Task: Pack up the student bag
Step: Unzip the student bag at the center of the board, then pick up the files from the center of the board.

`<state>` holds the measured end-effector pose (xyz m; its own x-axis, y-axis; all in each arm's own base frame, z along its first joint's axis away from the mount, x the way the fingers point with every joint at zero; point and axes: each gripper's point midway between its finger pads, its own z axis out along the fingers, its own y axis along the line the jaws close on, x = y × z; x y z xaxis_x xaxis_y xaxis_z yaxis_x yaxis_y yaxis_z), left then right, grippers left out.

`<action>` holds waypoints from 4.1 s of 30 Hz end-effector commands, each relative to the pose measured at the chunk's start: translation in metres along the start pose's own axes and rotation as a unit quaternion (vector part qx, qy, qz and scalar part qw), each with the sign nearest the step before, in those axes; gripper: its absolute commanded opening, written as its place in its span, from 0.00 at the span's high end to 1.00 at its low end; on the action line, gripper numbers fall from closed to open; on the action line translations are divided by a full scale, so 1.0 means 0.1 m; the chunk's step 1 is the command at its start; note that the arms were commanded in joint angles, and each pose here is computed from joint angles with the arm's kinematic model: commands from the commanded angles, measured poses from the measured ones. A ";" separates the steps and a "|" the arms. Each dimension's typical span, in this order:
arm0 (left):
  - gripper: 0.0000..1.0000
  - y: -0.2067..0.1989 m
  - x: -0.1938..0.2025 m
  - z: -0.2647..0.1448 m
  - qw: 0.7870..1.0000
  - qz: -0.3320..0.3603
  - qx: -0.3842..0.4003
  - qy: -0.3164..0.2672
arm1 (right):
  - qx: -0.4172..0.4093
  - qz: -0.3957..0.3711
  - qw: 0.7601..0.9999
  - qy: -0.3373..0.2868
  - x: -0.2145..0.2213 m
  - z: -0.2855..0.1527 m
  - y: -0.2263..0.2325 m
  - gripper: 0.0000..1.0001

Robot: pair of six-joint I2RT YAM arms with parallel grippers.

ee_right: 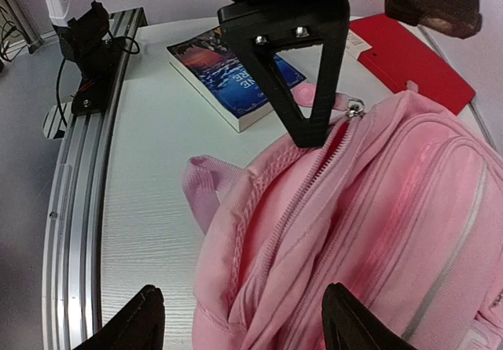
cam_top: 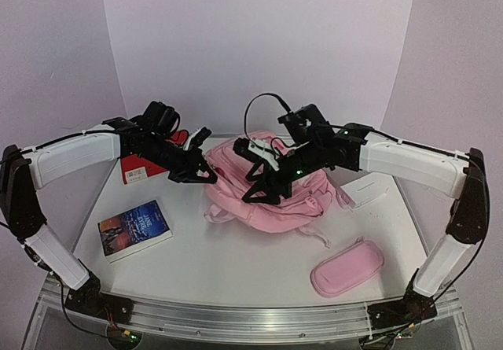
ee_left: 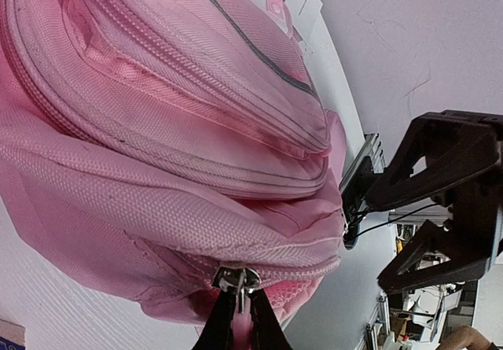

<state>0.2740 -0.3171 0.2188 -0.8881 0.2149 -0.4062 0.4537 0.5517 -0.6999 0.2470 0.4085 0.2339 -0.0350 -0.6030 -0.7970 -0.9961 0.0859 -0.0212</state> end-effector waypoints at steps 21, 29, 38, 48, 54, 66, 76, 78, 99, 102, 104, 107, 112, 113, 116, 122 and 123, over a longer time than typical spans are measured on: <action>1.00 -0.32 -0.26 -0.23 0.997 0.039 0.022 -0.060 | 0.087 0.022 0.996 -0.016 -0.29 0.22 -0.44 1.00; 1.00 0.03 -0.30 -0.42 0.997 0.023 -0.033 -0.064 | 0.094 0.012 0.995 -0.036 -0.41 -0.28 -0.24 1.00; 1.00 0.44 -0.52 -0.53 0.994 0.011 -0.086 -0.070 | 0.125 -0.014 0.992 -0.014 -0.28 -0.68 -0.12 1.00; 1.00 0.94 -0.84 -0.32 0.988 -0.015 -0.138 -0.072 | 0.152 -0.040 0.987 -0.015 -0.27 -1.01 -0.02 1.00; 1.00 1.22 -0.90 -0.12 0.988 -0.036 -0.131 -0.073 | 0.166 -0.052 0.984 -0.044 -0.46 -1.22 -0.01 1.00; 1.00 1.80 -1.30 0.03 0.981 -0.064 -0.143 -0.115 | 0.173 -0.053 0.979 -0.090 -0.75 -1.49 -0.02 1.00; 0.94 2.07 -1.67 -0.15 0.971 -0.072 -0.179 -0.144 | 0.152 -0.045 0.979 -0.128 -0.98 -1.46 -0.03 1.00; 0.86 2.07 -1.68 -0.18 0.971 -0.074 -0.178 -0.142 | 0.153 -0.035 0.980 -0.124 -0.96 -1.40 -0.08 1.00; 0.02 2.59 -0.91 -1.69 0.874 -0.290 -0.313 -0.233 | 0.078 0.196 0.977 -0.041 -0.10 0.44 -0.72 1.00; 0.02 2.84 -0.74 -1.81 0.848 -0.329 -0.336 -0.243 | 0.078 0.217 0.973 -0.029 0.04 0.54 -0.81 1.00; 0.03 2.98 -0.68 -1.88 0.839 -0.341 -0.333 -0.263 | 0.074 0.225 0.971 -0.029 0.06 0.56 -0.85 0.99; 0.06 3.11 -0.64 -1.97 0.830 -0.335 -0.335 -0.296 | 0.072 0.228 0.971 -0.031 0.07 0.54 -0.88 0.89; 0.12 3.42 -0.48 -2.10 0.805 -0.344 -0.363 -0.320 | 0.071 0.228 0.970 -0.034 0.05 0.51 -0.87 0.67; 0.13 3.48 -0.47 -2.12 0.801 -0.344 -0.366 -0.325 | 0.070 0.228 0.971 -0.035 0.05 0.49 -0.87 0.62; 0.19 3.61 -0.46 -2.12 0.800 -0.340 -0.366 -0.331 | 0.070 0.225 0.971 -0.038 0.02 0.46 -0.86 0.51; 0.36 3.79 -0.59 -2.02 0.815 -0.314 -0.342 -0.346 | 0.070 0.217 0.973 -0.043 -0.02 0.41 -0.86 0.45; 0.39 3.82 -0.61 -2.00 0.816 -0.312 -0.341 -0.348 | 0.071 0.217 0.973 -0.043 -0.02 0.40 -0.87 0.45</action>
<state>0.4636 0.0416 0.0927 -0.5888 -0.6802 -0.4366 -0.4982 0.7308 -0.4666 0.3336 0.4301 0.1717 -0.4945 -0.4699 -0.7312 -0.8446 0.4583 0.2767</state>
